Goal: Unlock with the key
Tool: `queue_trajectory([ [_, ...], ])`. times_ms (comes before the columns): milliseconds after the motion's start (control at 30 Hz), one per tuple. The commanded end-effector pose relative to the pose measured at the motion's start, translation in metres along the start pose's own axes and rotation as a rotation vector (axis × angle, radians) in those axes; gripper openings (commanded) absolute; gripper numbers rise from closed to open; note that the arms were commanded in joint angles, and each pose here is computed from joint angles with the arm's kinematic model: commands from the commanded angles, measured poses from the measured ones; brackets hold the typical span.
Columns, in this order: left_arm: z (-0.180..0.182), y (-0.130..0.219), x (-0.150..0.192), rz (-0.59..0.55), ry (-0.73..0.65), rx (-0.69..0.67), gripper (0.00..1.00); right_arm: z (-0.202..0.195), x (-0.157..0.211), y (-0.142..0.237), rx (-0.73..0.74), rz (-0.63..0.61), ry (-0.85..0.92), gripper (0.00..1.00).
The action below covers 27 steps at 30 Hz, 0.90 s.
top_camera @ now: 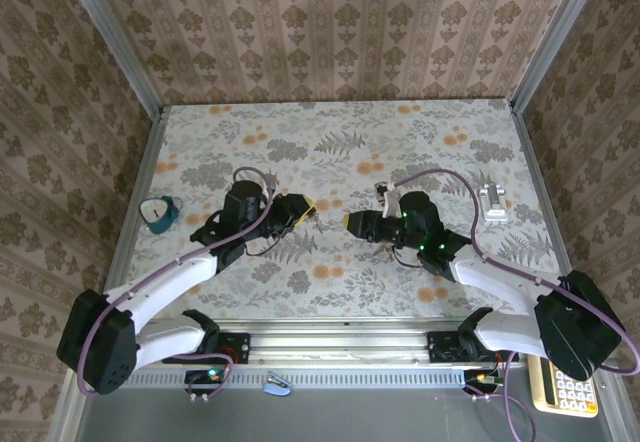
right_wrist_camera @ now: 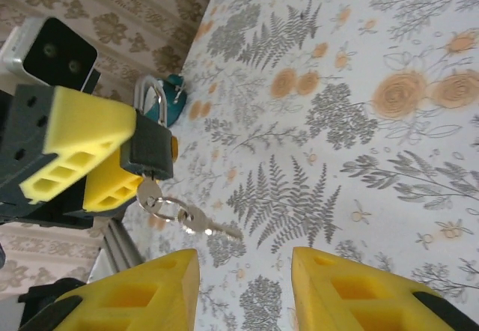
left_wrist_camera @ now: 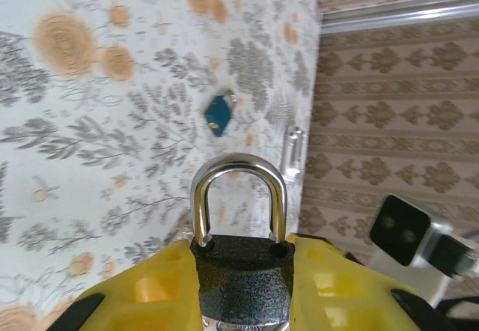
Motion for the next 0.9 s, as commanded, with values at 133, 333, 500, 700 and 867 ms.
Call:
queue_trajectory([
  [133, 0.019, -0.009, 0.005, 0.007, 0.065, -0.099, 0.11, 0.006, 0.000, -0.005, 0.065, -0.036, 0.096, 0.46],
  [333, 0.021, -0.015, 0.009, 0.016, 0.082, -0.122, 0.12, 0.013, 0.003, -0.010, 0.024, -0.133, 0.140, 0.53],
  [500, 0.025, -0.016, 0.008, 0.004, 0.119, -0.124, 0.12, 0.013, 0.002, -0.015, 0.006, -0.160, 0.151, 0.57],
  [700, 0.019, -0.020, 0.007, 0.011, 0.129, -0.104, 0.13, 0.022, 0.003, -0.023, -0.091, -0.175, 0.157, 0.52],
  [867, 0.015, -0.024, 0.008, 0.025, 0.132, -0.091, 0.13, 0.029, 0.002, -0.033, -0.143, -0.170, 0.149, 0.51],
])
Point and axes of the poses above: each hand's point on the last joint's axis, 136 mm out from that joint toward the fingers, its own y axis back along the fingers, its own z axis along the line the jaws close on, x = y × z, the point moved 2 cm from there along y, back along the fingers, and after that the axes turned 6 degrees about -y, right-handed, at the moved point
